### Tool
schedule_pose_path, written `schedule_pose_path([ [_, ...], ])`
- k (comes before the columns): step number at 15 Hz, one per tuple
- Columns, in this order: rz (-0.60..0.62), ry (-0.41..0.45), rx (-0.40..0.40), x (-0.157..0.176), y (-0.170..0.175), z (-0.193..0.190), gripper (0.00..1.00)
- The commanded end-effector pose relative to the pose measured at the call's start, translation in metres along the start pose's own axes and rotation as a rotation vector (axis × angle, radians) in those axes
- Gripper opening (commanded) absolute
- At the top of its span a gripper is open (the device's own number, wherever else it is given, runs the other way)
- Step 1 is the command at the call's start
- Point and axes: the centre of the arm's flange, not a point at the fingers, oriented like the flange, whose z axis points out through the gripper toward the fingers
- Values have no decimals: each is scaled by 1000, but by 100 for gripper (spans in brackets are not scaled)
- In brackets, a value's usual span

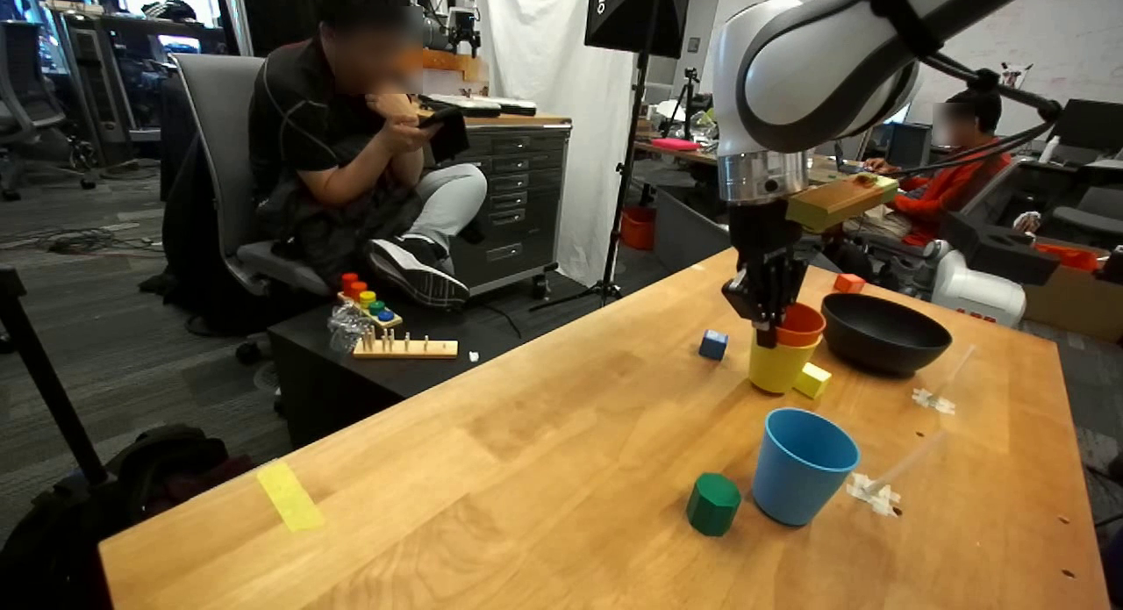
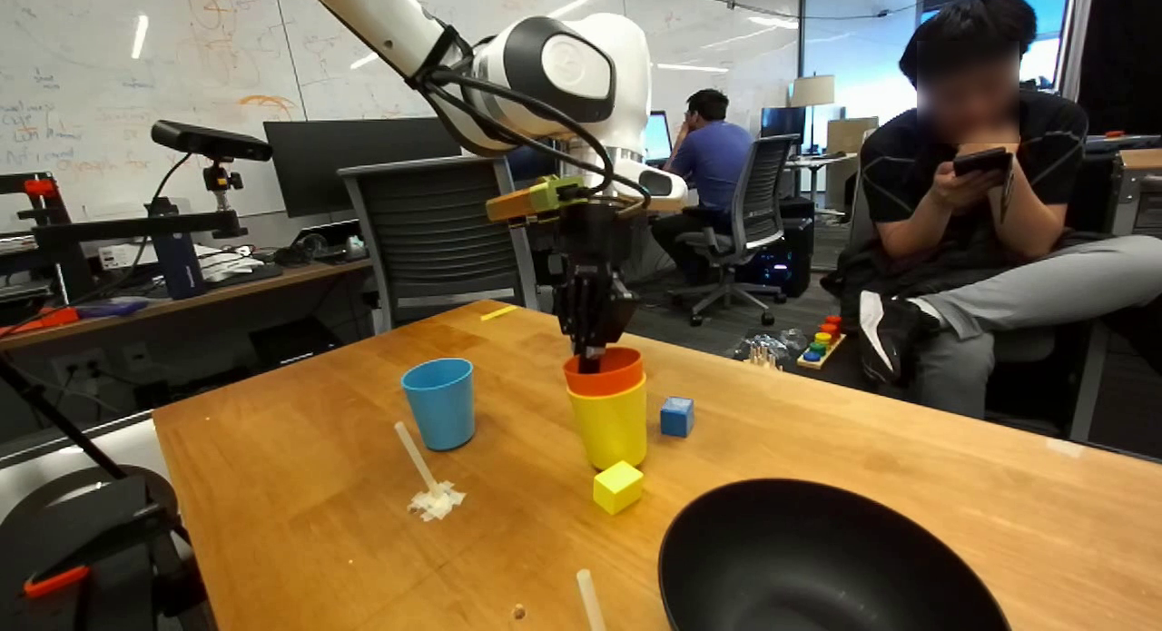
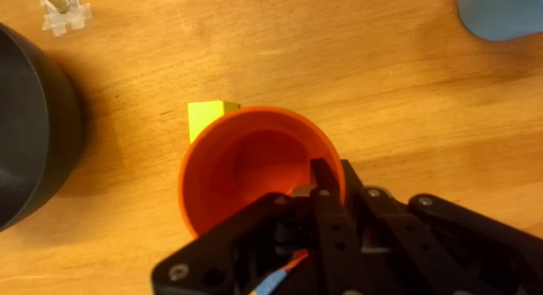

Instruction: Put the orange cup in the yellow cup then put the yellow cup in the blue cup

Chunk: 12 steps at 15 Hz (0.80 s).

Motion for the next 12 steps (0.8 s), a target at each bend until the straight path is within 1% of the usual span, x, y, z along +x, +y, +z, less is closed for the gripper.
schedule_pose_path([
  [1,-65,0,50,-47,-1,-22,2],
  [9,-238,35,71,-138,-12,-56,2],
  [12,-315,68,59,-170,-21,-64,2],
])
